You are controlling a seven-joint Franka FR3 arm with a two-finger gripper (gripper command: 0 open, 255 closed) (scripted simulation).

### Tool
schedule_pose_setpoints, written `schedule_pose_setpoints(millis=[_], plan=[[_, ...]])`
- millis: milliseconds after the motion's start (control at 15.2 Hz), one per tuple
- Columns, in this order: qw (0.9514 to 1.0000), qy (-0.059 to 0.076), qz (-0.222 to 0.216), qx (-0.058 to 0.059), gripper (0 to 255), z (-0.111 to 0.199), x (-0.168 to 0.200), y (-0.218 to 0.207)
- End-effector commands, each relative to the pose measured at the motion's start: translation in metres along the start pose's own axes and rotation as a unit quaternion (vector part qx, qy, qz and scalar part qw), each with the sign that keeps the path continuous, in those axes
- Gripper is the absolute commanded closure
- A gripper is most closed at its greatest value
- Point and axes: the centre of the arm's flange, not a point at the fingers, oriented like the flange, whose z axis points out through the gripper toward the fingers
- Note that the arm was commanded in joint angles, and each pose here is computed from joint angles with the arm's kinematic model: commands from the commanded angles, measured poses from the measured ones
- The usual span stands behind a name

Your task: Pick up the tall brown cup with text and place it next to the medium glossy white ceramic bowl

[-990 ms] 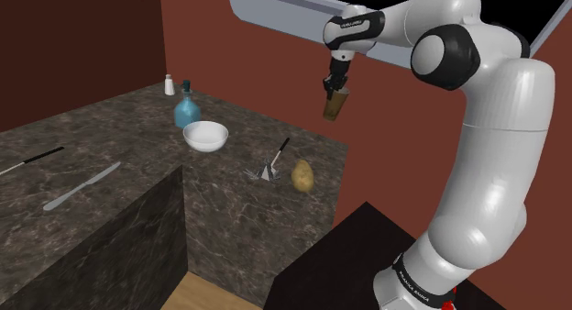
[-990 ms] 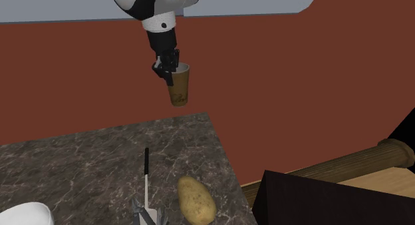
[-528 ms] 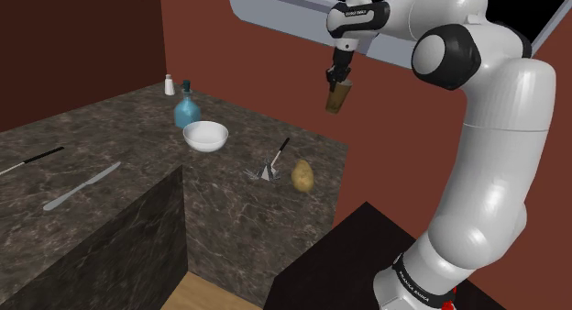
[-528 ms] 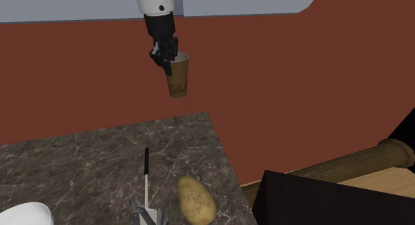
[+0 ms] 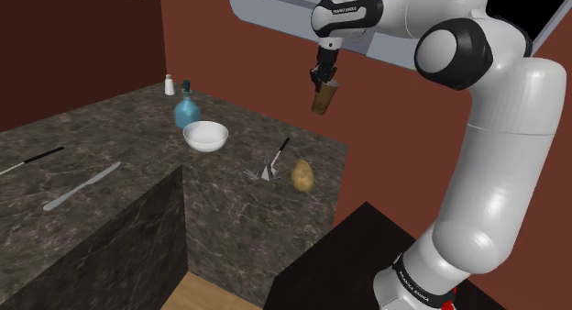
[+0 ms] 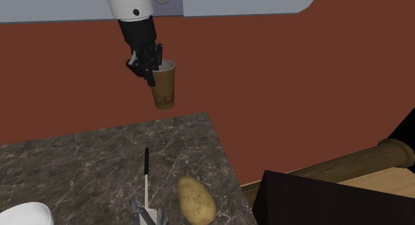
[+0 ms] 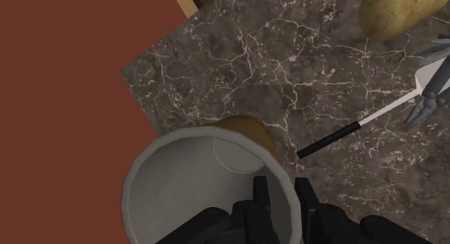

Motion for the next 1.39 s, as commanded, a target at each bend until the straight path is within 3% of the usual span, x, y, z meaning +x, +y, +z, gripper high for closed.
schedule_pose_setpoints(millis=[0,1320], plan=[[1.0000,0.000,0.001,0.000,255,0.001,0.003,-0.026],[1.0000,0.000,0.001,0.000,255,0.012,0.046,-0.286]])
